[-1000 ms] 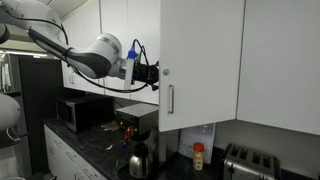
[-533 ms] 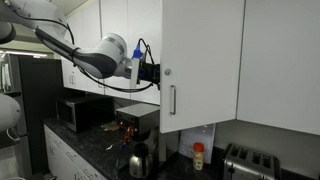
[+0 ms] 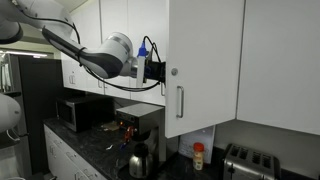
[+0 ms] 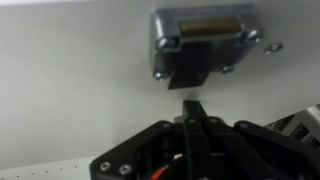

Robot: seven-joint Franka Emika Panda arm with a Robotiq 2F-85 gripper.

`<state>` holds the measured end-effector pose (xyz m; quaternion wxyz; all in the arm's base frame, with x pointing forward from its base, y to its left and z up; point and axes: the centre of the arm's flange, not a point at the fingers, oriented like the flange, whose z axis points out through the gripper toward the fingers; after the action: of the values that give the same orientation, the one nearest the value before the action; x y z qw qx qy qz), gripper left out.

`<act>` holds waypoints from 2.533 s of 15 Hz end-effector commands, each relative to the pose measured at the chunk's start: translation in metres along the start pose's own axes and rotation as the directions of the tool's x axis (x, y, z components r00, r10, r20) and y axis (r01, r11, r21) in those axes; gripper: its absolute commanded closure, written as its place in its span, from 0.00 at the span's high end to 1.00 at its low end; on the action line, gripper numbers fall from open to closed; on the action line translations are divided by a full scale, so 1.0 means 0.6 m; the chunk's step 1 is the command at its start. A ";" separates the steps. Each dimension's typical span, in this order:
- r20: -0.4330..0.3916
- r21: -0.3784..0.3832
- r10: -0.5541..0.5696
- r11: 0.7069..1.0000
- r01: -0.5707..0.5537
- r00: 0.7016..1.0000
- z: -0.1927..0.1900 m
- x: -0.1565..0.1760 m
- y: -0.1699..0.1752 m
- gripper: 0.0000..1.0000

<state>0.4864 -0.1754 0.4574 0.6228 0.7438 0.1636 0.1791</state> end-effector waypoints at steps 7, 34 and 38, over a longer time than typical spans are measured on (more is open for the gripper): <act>0.083 -0.012 -0.002 1.000 0.003 0.997 0.067 -0.008 0.017 0.00; 0.370 0.335 0.003 0.932 -0.136 0.929 0.197 -0.048 0.092 0.00; 0.393 0.505 -0.047 0.845 -0.173 0.918 0.191 -0.047 0.088 0.00</act>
<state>0.5050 -0.2902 0.4802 0.4689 0.8818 0.0488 0.0147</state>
